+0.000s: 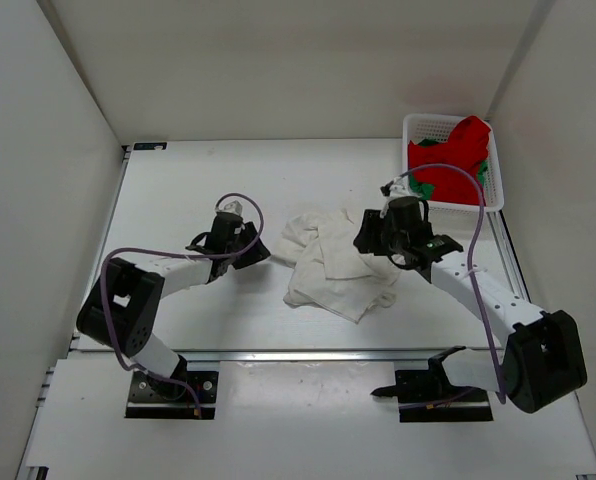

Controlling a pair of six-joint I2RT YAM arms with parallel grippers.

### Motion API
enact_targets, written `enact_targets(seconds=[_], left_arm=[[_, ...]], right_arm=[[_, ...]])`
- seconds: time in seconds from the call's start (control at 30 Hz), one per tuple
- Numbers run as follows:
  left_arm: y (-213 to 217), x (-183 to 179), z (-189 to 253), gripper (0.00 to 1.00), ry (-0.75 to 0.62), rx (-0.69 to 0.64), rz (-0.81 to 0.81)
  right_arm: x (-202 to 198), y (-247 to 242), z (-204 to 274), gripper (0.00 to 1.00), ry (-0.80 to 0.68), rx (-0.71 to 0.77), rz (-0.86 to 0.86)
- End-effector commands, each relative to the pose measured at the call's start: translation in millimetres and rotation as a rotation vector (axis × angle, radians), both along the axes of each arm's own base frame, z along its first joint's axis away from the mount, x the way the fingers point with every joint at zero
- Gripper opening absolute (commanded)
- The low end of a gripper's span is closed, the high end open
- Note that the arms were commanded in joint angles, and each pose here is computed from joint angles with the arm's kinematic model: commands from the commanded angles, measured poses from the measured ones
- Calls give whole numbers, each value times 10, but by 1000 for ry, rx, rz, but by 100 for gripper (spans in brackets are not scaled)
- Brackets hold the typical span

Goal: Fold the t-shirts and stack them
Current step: Move the tshirt to the center of the board

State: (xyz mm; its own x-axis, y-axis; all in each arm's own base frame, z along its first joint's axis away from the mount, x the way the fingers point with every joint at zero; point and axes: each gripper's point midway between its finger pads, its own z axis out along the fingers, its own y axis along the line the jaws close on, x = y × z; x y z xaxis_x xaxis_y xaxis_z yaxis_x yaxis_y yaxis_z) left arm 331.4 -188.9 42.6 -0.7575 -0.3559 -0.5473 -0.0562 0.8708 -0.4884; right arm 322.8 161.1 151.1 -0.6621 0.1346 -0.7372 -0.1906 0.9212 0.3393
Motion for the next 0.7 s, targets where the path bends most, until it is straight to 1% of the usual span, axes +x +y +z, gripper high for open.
enact_targets(seconds=[0.0, 0.03, 0.07, 0.1, 0.13, 0.17, 0.2, 0.27, 0.33, 0.37, 0.53, 0.67], left_arm=[[-109, 146, 103, 56, -51, -11, -14], [-93, 165, 68, 56, -43, -9, -5], [-139, 173, 81, 56, -47, -15, -11], [-151, 193, 74, 56, -48, -14, -14], [-170, 208, 93, 56, -50, -20, -17], [-192, 222, 79, 56, -50, -13, -21], [-184, 242, 86, 56, -53, -13, -13], [-198, 266, 76, 55, -56, -11, -15], [-221, 293, 74, 56, -56, -5, -16], [-239, 300, 76, 57, -57, -6, -19], [-205, 347, 13, 57, -43, -9, -8], [-212, 294, 28, 58, -52, -22, -16]], right_arm=[[-70, -295, -134, 47, 3, -109, -105], [-101, -254, -137, 48, -7, -98, -85], [-128, -148, -69, 38, -50, -63, -42], [-155, -69, -58, 33, -71, -33, -9], [-187, -1, -81, 28, -62, -6, 22], [-289, 164, -237, 27, -9, 20, 103], [-320, 262, -266, 27, 10, 45, 140], [-418, 466, -399, 30, 34, 19, 216], [-464, 616, -516, 33, 54, -12, 263], [-474, 703, -496, 36, 43, -19, 285], [-447, 829, -625, 42, 69, -45, 324], [-420, 885, -683, 42, 78, -58, 330]])
